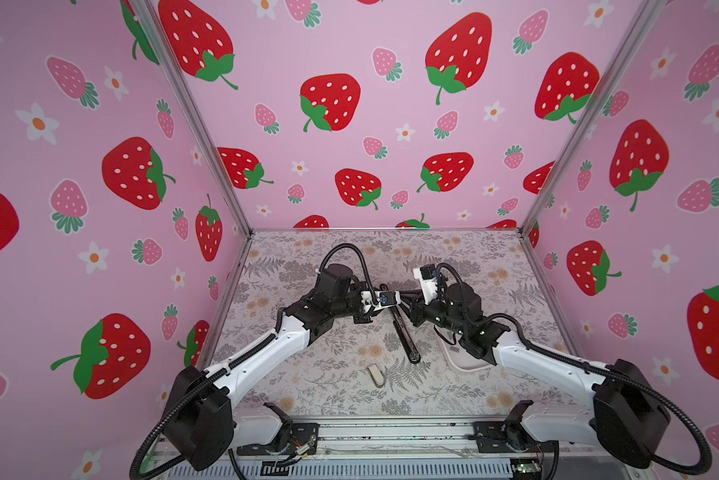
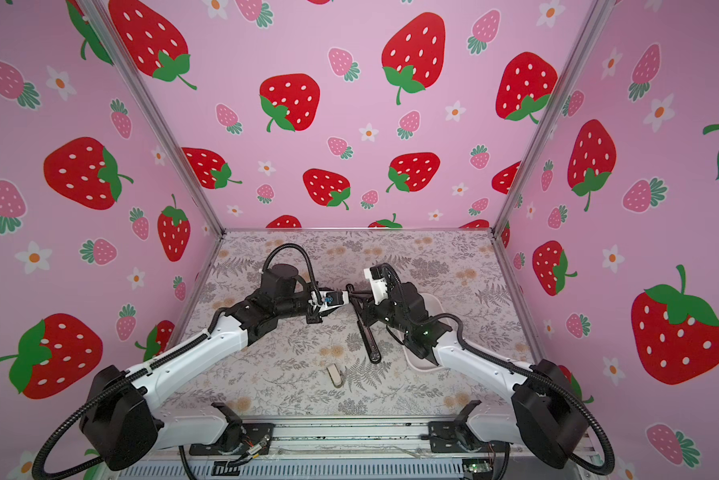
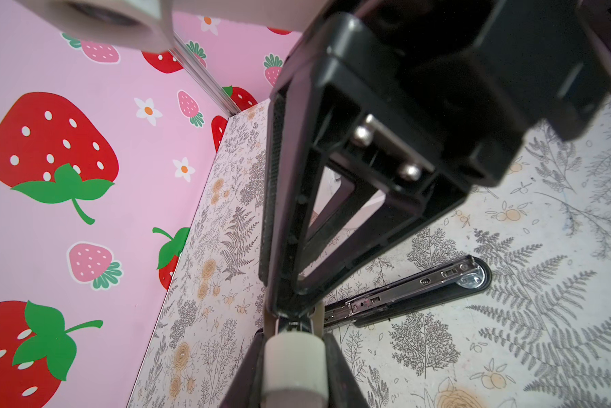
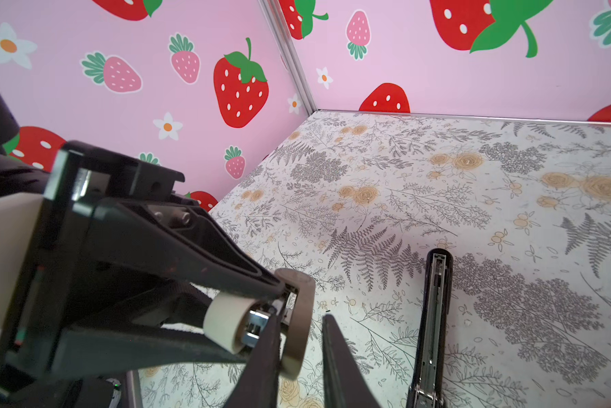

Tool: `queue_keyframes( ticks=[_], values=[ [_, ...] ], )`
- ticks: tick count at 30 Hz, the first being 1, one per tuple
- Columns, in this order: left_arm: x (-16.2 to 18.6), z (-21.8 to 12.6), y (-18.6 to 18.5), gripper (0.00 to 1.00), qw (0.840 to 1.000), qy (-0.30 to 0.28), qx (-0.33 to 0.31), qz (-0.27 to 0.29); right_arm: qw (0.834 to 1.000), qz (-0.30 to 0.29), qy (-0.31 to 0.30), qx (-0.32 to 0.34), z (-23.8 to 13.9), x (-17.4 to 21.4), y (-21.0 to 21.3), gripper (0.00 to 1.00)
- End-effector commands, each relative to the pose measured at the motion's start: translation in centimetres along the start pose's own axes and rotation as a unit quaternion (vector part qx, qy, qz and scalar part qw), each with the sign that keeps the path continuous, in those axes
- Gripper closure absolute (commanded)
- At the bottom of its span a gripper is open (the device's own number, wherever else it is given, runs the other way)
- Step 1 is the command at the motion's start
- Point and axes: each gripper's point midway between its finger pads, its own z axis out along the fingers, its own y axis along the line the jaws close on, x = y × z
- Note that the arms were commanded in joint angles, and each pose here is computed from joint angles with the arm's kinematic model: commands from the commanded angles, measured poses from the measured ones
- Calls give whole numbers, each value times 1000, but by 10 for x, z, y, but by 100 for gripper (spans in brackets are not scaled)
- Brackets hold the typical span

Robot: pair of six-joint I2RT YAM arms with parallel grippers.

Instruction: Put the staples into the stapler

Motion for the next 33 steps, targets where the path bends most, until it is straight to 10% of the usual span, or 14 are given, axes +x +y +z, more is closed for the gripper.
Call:
queue_keyframes(
  ticks=[1, 19, 33],
  values=[
    [-23, -6, 1, 100, 999, -45, 8, 25, 999, 8, 8, 32, 5, 4, -17, 82],
    [-29, -10, -7, 100, 996, -73, 38, 22, 996, 62, 27, 55, 9, 18, -47, 95],
    [-46, -21, -14, 100, 989, -130, 72, 17, 996, 59, 25, 64, 8, 17, -51, 66]
  ],
)
